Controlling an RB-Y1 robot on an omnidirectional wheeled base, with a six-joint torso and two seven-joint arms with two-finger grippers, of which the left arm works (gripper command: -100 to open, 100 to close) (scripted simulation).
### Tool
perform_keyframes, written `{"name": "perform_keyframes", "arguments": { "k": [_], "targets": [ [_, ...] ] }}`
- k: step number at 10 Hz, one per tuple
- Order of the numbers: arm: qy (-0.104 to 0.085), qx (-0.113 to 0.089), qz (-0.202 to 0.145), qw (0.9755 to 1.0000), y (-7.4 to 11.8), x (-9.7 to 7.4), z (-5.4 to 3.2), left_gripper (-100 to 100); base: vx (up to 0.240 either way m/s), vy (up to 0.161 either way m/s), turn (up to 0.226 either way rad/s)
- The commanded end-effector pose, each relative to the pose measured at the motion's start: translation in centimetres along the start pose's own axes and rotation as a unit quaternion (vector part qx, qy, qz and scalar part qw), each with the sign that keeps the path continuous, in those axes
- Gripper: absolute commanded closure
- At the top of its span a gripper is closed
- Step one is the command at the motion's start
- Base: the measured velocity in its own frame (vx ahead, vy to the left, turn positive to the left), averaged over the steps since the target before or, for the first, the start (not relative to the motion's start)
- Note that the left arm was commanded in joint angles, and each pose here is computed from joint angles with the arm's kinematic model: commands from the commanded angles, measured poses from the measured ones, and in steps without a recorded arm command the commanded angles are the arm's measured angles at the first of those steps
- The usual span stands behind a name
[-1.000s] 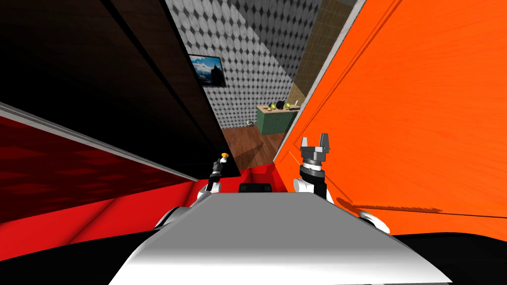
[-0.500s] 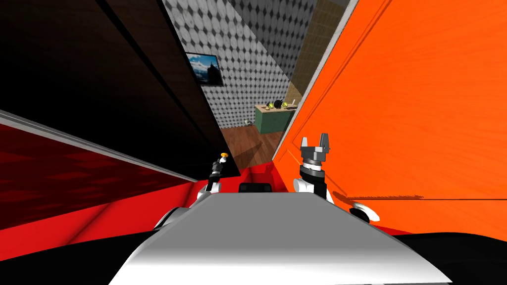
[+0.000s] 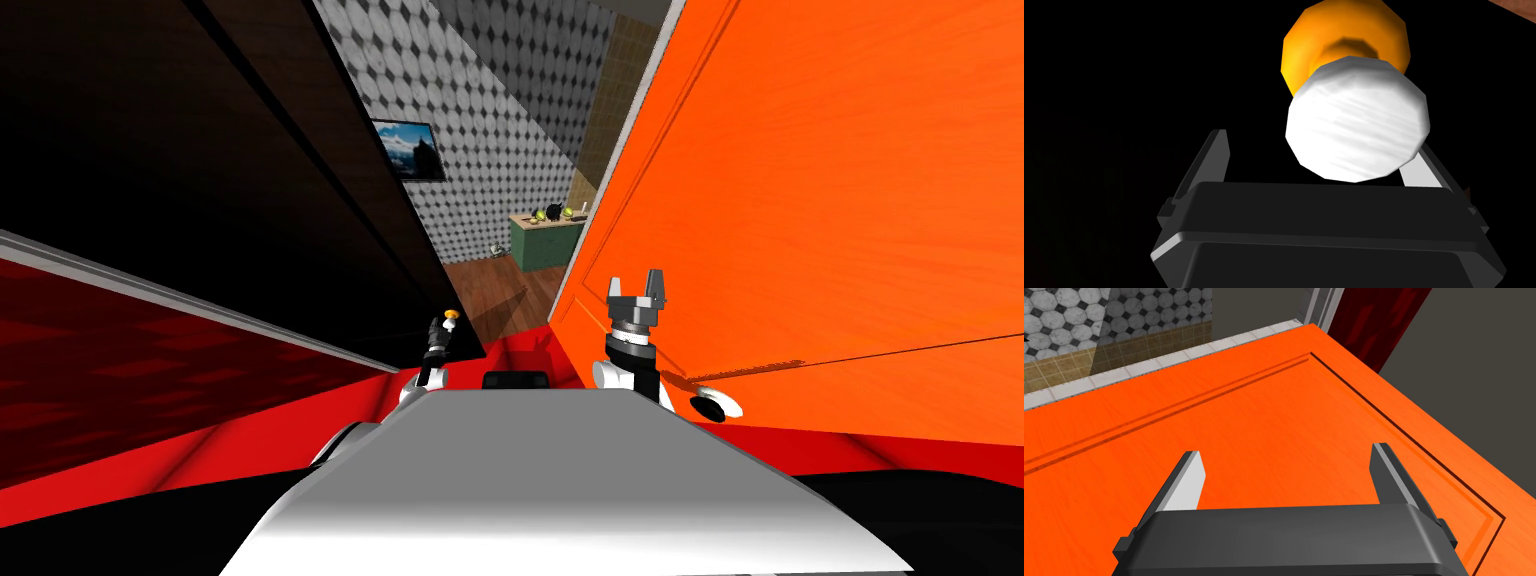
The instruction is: Pull the door open
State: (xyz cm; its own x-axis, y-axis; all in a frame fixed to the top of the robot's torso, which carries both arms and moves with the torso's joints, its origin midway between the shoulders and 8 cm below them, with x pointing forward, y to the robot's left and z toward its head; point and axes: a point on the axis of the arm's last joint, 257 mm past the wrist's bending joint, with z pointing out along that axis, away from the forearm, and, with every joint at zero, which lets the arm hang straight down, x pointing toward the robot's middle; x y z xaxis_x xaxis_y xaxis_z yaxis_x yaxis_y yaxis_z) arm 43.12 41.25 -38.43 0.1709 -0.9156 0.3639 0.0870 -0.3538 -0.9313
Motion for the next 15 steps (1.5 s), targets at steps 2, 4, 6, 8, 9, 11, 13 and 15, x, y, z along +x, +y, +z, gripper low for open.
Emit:
{"name": "perform_keyframes", "arguments": {
  "k": [2, 4, 6, 8, 9, 11, 13, 15],
  "targets": [
    [0.0, -0.001, -0.051, 0.9987, 0.7, 0.8, 0.15, -100, -0.071, -0.03, -0.045],
    [-0.001, -0.001, -0.082, 0.9967, 0.7, 0.9, 0.19, -100, -0.057, 0.004, -0.017],
    [-0.002, 0.0, -0.108, 0.9941, 0.8, 1.1, 0.24, -100, -0.057, 0.022, -0.035],
    [-0.004, 0.001, -0.134, 0.9909, 0.9, 1.3, 0.28, -100, -0.047, 0.005, -0.022],
    [-0.005, 0.002, -0.161, 0.9869, 1.0, 1.5, 0.33, -100, -0.058, 0.003, -0.028],
    [-0.006, 0.003, -0.189, 0.982, 1.1, 1.8, 0.38, -100, -0.067, 0.016, -0.035],
    [-0.007, 0.004, -0.216, 0.9764, 1.2, 2.0, 0.42, -100, -0.051, 0.014, -0.025],
    [-0.009, 0.005, -0.261, 0.9652, 1.4, 2.4, 0.51, -100, -0.064, 0.019, -0.039]
  ]
}}
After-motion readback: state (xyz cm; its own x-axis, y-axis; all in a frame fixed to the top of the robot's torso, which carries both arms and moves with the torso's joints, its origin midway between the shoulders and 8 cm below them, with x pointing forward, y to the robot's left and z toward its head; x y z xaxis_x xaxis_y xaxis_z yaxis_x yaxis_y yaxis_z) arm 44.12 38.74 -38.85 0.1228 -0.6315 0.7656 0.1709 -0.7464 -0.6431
